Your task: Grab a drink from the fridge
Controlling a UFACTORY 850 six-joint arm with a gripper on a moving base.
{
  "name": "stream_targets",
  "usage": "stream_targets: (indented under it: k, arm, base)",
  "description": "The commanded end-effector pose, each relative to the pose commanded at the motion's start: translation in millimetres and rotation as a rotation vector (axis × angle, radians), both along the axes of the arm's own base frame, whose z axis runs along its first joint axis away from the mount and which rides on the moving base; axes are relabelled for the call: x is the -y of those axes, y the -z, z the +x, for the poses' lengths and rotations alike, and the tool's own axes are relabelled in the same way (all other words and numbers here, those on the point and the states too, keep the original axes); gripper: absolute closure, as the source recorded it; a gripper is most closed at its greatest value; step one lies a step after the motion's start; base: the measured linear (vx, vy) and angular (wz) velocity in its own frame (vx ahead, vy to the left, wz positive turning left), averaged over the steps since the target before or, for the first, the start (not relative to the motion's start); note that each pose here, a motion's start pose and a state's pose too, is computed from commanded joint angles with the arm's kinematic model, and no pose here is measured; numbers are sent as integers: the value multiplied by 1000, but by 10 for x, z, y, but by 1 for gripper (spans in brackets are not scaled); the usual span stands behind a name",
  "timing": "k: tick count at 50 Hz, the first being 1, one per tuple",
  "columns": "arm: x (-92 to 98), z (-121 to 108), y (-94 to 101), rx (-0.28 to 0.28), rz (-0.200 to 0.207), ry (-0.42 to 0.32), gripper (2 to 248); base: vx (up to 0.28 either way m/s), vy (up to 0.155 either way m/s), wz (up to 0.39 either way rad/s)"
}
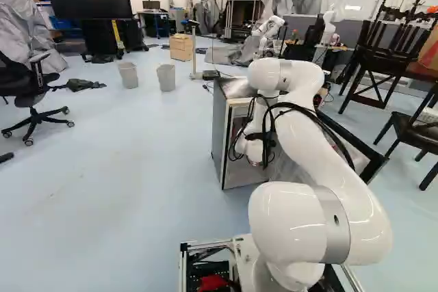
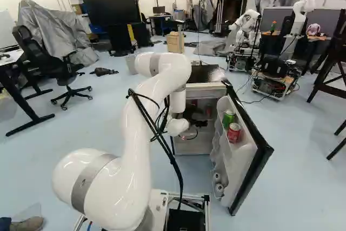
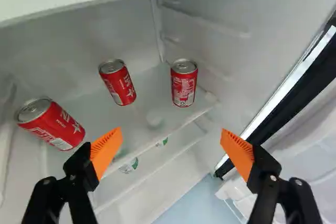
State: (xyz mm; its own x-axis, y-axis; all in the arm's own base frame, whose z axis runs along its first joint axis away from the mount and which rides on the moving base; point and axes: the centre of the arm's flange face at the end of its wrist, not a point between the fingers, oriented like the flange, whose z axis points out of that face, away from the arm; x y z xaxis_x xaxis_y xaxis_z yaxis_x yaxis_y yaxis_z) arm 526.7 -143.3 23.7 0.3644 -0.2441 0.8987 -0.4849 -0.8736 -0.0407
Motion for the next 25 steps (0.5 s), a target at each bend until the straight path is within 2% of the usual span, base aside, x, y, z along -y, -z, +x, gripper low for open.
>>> stream_targets:
  k: [10, 25]
  arm:
    - [81, 68, 155, 11, -4, 10, 3]
    - [176, 186, 362, 64, -29, 20, 3]
  base:
    - [0, 0, 0]
    - [0, 0, 0]
